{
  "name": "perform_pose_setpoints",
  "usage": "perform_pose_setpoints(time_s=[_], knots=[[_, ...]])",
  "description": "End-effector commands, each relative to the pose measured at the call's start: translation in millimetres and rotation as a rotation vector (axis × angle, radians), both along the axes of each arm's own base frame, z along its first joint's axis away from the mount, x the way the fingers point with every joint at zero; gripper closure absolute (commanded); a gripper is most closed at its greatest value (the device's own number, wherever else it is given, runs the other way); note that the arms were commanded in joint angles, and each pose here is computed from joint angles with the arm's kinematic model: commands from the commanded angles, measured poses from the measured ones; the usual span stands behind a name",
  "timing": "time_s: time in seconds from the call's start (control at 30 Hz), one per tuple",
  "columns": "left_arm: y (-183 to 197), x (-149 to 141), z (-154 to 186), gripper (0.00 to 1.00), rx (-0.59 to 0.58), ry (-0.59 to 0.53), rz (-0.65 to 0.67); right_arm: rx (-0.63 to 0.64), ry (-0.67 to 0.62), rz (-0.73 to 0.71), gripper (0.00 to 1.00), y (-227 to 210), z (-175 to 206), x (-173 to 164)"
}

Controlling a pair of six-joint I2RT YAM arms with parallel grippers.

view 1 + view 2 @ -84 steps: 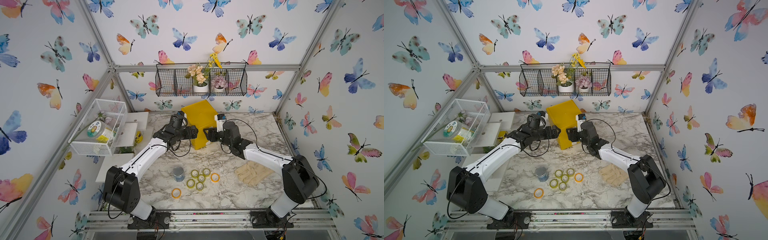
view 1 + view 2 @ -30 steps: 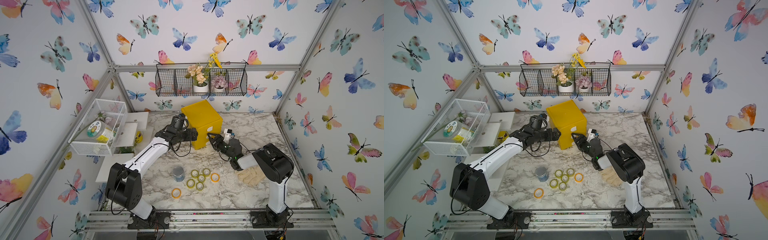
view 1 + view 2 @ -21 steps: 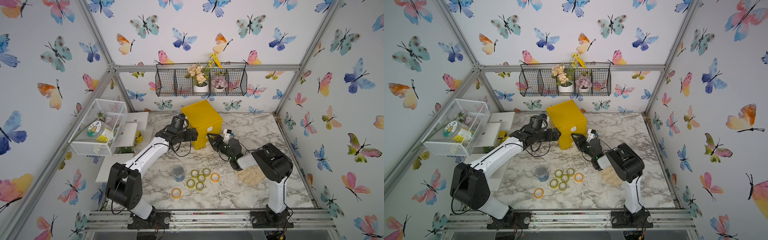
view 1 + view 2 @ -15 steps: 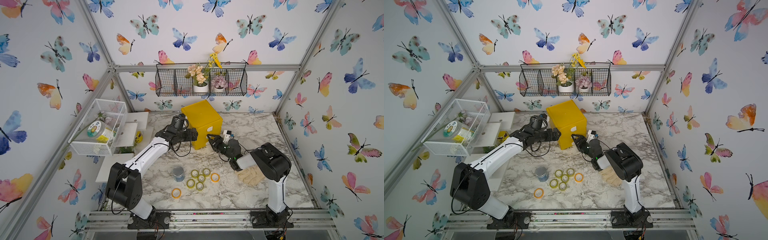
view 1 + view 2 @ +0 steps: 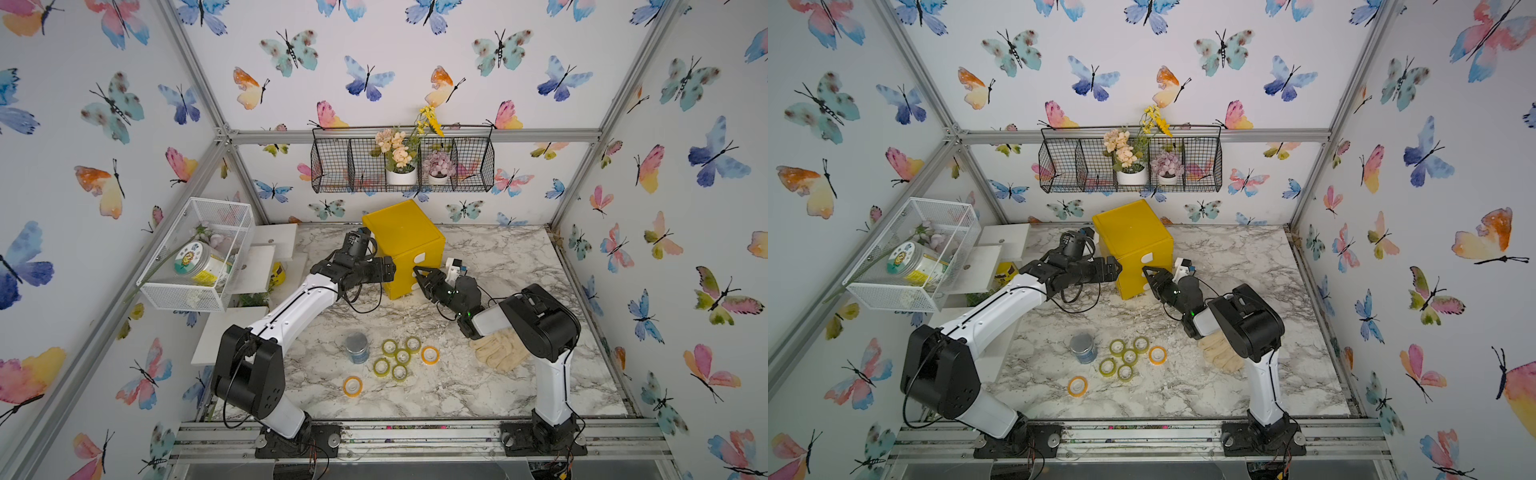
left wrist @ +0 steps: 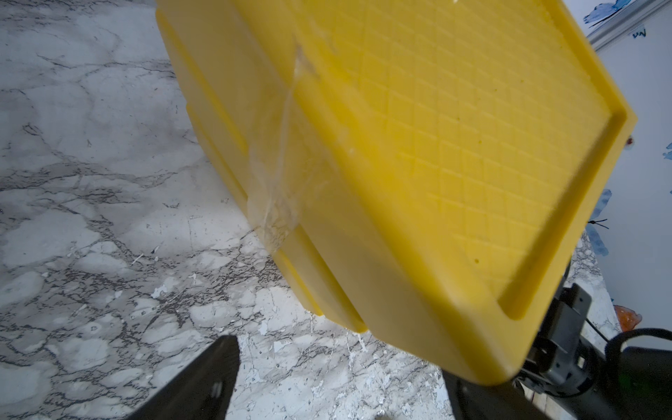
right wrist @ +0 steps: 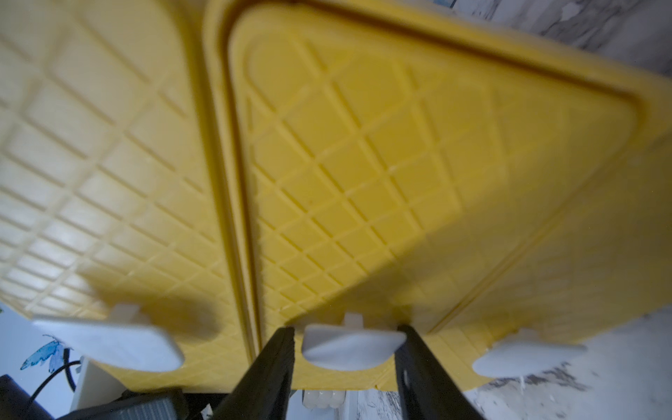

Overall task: Place the transparent tape into the drawer according to color
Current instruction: Open the drawer in the storage box.

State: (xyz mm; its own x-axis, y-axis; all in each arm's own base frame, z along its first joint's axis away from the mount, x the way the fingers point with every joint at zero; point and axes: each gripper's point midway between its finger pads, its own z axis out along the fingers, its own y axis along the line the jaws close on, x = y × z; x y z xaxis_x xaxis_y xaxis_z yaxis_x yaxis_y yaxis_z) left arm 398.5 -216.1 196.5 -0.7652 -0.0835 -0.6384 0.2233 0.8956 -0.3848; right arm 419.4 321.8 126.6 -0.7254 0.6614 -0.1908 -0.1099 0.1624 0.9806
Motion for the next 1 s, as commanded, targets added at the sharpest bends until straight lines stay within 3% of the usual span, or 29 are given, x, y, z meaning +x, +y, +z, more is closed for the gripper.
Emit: perform_pose_setpoints(time_s=[0.0, 0.23, 0.97], knots=[[-1, 1, -6, 0.09, 0.001, 0.013, -0.011, 0.019, -0.034, 0.004, 0.56, 0, 8, 3], [-2, 3, -4, 0.08, -0.005, 0.012, -0.009, 0.049, -0.048, 0.009, 0.64, -9, 9, -12], [-1, 3, 2, 0.08, -0.014, 0.002, -0.009, -0.008, 0.037, 0.006, 0.64, -71, -16, -108]])
